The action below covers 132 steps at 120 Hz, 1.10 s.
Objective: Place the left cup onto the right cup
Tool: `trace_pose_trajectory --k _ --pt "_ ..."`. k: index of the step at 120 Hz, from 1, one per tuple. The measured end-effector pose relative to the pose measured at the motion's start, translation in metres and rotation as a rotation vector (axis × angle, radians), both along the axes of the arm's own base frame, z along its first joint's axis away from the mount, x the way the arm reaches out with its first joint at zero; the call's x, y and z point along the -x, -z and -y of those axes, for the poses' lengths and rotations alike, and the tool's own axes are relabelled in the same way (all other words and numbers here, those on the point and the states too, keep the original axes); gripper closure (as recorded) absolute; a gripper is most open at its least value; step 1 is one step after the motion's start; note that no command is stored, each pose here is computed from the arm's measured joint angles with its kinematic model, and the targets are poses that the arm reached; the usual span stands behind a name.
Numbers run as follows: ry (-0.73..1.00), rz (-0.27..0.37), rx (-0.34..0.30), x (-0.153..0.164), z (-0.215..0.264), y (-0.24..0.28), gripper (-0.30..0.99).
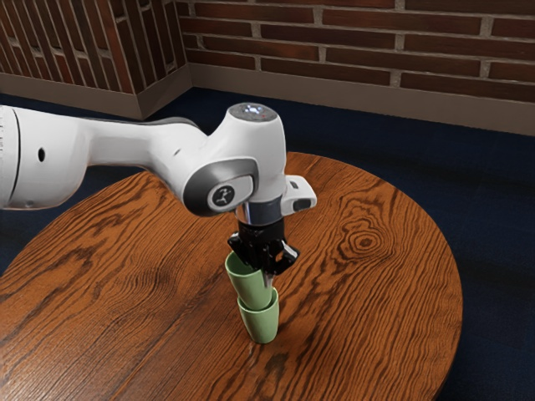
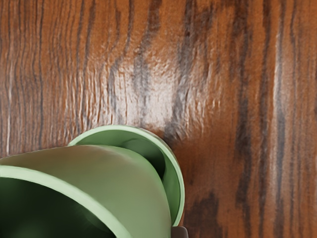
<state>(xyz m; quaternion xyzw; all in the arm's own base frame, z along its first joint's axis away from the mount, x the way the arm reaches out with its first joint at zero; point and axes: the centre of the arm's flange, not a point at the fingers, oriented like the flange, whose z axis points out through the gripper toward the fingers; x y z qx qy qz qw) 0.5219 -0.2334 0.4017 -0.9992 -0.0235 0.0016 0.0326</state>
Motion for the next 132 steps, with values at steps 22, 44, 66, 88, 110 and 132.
trace_pose_trajectory --k 22,44,66,88,110,132 --pt "-0.003 -0.006 -0.003 -0.001 0.001 0.008 0.78" --pt "-0.005 -0.005 -0.003 -0.001 0.001 0.013 0.78" --pt "-0.008 -0.005 -0.003 -0.002 0.002 0.015 0.78" --pt "-0.009 -0.006 -0.004 -0.002 0.004 0.017 0.78" --pt "-0.010 -0.009 -0.006 -0.002 0.005 0.022 0.78" --pt "-0.012 -0.009 -0.007 -0.002 0.006 0.025 0.78"
